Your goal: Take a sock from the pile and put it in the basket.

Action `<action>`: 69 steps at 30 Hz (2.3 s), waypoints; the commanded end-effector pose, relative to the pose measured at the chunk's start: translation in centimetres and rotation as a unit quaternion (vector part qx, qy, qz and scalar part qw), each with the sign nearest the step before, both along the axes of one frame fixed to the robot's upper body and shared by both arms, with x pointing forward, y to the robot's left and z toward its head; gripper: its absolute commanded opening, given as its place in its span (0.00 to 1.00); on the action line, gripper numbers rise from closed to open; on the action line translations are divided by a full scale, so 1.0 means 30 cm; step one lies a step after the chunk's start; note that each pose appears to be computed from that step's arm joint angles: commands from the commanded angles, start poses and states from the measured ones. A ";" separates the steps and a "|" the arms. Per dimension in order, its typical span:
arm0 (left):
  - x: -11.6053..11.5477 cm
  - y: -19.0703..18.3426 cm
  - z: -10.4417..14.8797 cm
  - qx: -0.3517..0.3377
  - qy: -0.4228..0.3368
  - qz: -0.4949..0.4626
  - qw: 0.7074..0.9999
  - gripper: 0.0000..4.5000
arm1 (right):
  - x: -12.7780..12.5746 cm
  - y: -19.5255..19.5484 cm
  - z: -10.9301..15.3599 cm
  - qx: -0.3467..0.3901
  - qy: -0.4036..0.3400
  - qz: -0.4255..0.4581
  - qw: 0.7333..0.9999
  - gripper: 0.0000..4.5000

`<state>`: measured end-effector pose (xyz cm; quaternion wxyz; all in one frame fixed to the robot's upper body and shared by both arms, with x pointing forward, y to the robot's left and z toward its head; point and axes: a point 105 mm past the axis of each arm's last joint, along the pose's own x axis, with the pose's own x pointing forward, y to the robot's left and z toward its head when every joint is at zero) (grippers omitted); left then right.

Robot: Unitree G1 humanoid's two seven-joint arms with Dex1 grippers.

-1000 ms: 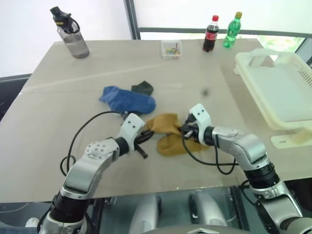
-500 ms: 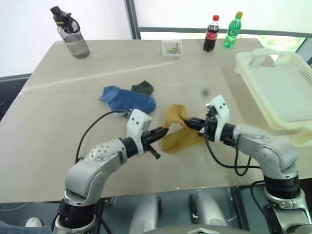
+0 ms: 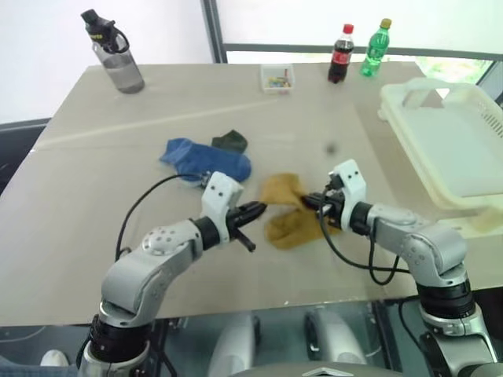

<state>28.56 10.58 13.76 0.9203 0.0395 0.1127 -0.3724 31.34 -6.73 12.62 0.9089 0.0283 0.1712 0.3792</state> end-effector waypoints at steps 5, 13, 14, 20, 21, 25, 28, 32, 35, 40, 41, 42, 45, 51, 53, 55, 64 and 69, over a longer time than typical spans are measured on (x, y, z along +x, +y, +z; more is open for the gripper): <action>-0.008 -0.012 0.024 0.000 -0.027 -0.010 1.000 0.00 | 0.020 0.006 0.043 0.021 -0.035 -0.007 0.999 0.67; -0.039 -0.022 0.001 0.000 -0.015 -0.025 1.000 0.00 | 0.009 0.007 0.047 0.021 -0.032 0.001 0.999 0.98; -0.036 -0.018 -0.002 0.001 -0.015 -0.022 1.000 0.00 | 0.011 0.019 0.042 0.020 -0.031 0.004 0.999 0.98; -0.024 0.002 -0.014 0.010 -0.017 -0.009 1.000 0.00 | 0.031 0.066 -0.006 -0.014 -0.030 0.024 0.999 0.98; -0.023 0.003 -0.015 0.011 -0.017 -0.008 1.000 0.00 | 0.036 0.071 -0.012 -0.023 -0.034 0.028 0.999 0.98; -0.024 0.006 -0.016 0.012 -0.017 -0.005 1.000 0.00 | 0.054 0.093 -0.015 -0.023 -0.036 0.036 0.998 0.98; -0.023 0.012 -0.015 0.014 -0.019 0.000 1.000 0.00 | 0.059 0.093 -0.033 -0.035 -0.030 0.037 0.998 0.81; -0.023 0.017 -0.015 0.014 -0.020 0.004 1.000 0.00 | 0.051 0.096 -0.031 -0.033 -0.032 0.045 0.998 0.34; -0.026 0.017 -0.017 0.014 -0.019 0.004 1.000 0.00 | 0.045 0.094 -0.024 -0.032 -0.034 0.049 0.998 0.04; -0.035 0.017 -0.022 0.013 -0.012 -0.001 1.000 0.00 | 0.043 0.087 0.006 -0.017 -0.044 0.049 0.998 0.04; -0.038 0.016 -0.022 0.013 -0.012 -0.003 1.000 0.00 | 0.044 0.082 0.014 -0.016 -0.048 0.046 0.998 0.04; -0.043 0.011 -0.015 0.011 -0.016 -0.010 1.000 0.00 | 0.043 0.074 0.029 -0.014 -0.054 0.044 0.997 0.04; -0.055 -0.002 0.002 0.002 -0.023 -0.023 0.999 0.00 | 0.034 0.058 0.065 -0.007 -0.069 0.043 0.997 0.04; -0.109 -0.053 0.044 -0.061 -0.005 -0.063 0.996 0.00 | -0.024 0.002 0.152 0.001 -0.090 0.041 0.995 0.04; -0.123 -0.056 0.039 -0.063 0.010 -0.066 0.996 0.00 | -0.043 -0.015 0.161 -0.006 -0.088 0.039 0.995 0.04; -0.138 -0.063 0.030 -0.059 0.022 -0.071 0.995 0.00 | -0.058 -0.028 0.164 -0.011 -0.081 0.037 0.996 0.04; -0.169 -0.074 0.019 0.017 0.001 -0.071 0.997 0.00 | -0.106 -0.122 0.090 -0.049 -0.017 -0.005 0.999 0.04; -0.178 -0.067 0.030 0.049 -0.037 -0.040 0.997 0.00 | -0.121 -0.143 0.067 -0.057 0.001 -0.015 0.998 0.04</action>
